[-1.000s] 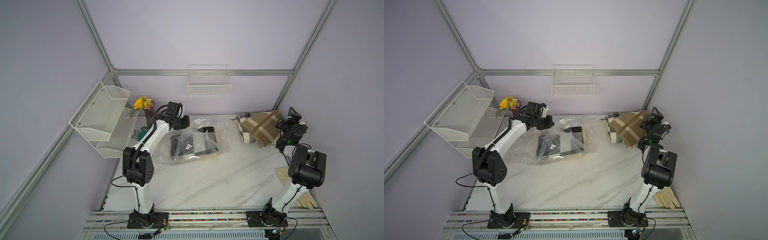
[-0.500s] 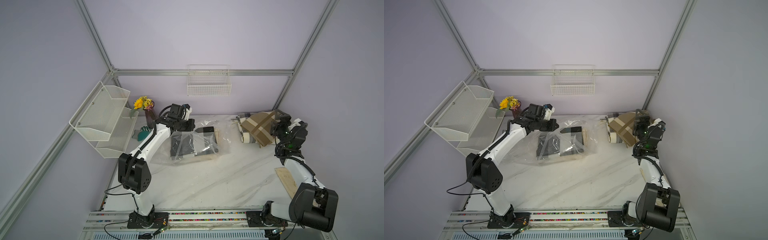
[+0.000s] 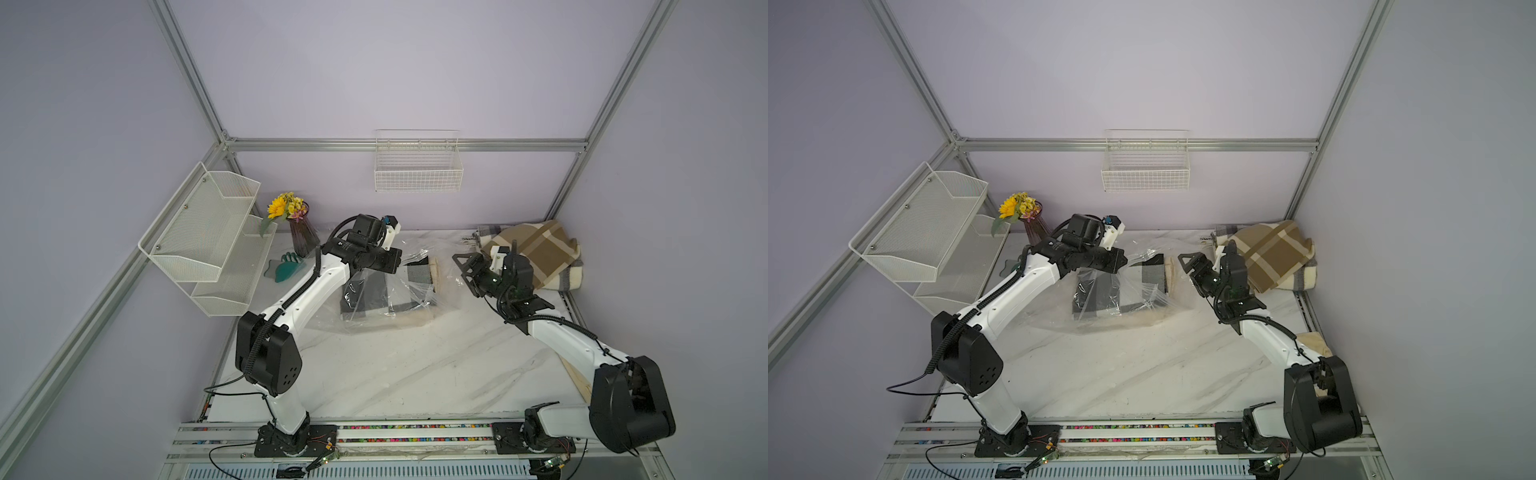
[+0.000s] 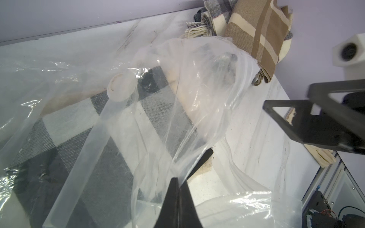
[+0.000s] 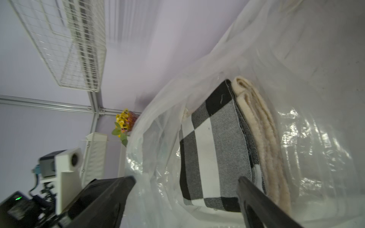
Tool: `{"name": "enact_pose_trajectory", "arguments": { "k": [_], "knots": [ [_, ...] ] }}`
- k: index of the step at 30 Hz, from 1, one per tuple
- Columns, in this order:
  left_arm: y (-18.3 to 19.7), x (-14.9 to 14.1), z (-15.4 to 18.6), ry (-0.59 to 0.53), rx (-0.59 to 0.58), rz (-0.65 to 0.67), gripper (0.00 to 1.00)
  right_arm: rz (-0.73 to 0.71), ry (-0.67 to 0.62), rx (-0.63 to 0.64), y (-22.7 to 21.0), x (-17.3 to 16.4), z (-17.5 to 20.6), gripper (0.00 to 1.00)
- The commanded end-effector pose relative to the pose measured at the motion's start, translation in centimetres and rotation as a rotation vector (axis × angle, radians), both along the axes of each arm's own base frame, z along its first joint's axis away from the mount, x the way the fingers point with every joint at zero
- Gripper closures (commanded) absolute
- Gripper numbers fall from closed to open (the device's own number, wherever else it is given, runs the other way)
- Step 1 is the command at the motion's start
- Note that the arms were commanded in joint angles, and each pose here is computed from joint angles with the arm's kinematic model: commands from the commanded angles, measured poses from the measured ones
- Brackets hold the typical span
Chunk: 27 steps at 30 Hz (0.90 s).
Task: Take the scarf out of the vacuum bag
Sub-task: Take out the scarf from the vacuum bag.
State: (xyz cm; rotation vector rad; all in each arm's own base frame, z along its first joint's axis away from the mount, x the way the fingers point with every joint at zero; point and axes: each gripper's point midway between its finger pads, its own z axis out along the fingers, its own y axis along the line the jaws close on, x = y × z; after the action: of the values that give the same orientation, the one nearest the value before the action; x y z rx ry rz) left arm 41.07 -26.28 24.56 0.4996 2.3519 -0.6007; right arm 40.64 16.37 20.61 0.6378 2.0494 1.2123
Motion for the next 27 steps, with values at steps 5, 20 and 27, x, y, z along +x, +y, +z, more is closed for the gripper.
{"name": "enact_pose_trajectory", "arguments": {
  "k": [5,20,27],
  "knots": [
    [0.1,-1.6,2.8,-0.095,0.069,-0.036,1.0,0.2,0.179,-0.044,4.3,-0.9,-5.8,0.22],
    [-1.4,-4.5,-1.7,0.005,0.083,-0.069,1.0,0.24,0.346,-0.09,5.4,-4.1,-9.1,0.28],
    [-3.3,-6.6,-3.3,0.011,0.013,-0.07,1.0,0.248,0.37,0.031,6.6,-4.5,-9.5,0.28]
  ]
}}
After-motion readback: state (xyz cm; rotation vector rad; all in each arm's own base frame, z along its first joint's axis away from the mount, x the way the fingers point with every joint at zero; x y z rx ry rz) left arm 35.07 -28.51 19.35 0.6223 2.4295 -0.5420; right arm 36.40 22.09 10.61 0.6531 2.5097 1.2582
